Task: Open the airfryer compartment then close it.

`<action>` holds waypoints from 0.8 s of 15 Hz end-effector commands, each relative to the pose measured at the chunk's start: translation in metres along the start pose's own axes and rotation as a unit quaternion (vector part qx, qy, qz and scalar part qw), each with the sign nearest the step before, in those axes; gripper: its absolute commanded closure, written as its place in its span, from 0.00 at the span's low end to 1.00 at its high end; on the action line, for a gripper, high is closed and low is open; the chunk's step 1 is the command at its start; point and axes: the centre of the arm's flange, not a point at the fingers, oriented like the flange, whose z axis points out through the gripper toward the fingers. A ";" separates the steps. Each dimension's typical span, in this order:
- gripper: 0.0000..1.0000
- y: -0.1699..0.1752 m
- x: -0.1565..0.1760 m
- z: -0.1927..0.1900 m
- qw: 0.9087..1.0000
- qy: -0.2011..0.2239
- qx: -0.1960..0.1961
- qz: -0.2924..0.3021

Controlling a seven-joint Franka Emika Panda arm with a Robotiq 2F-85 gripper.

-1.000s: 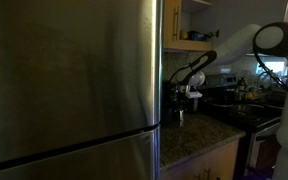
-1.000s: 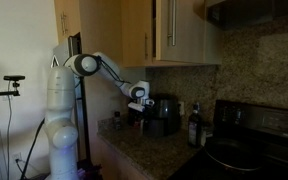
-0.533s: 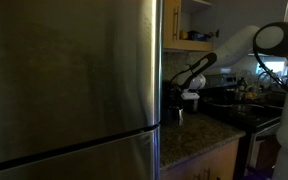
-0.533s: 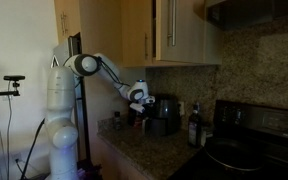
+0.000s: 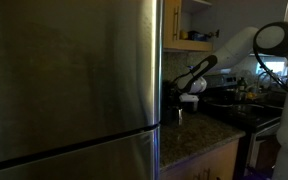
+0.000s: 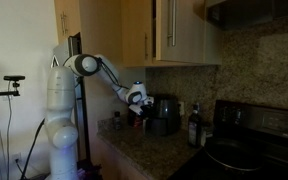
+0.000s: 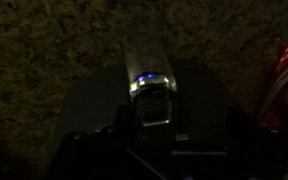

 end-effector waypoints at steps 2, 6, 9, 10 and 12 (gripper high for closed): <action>0.00 -0.003 -0.001 0.006 0.998 0.064 0.020 -0.007; 0.00 -0.003 -0.002 0.008 0.995 0.099 0.012 -0.005; 0.00 -0.005 -0.003 0.005 0.997 0.079 0.015 0.011; 0.00 -0.007 -0.005 0.006 0.997 0.074 0.021 0.015; 0.00 -0.010 -0.007 0.007 0.997 0.068 0.025 0.019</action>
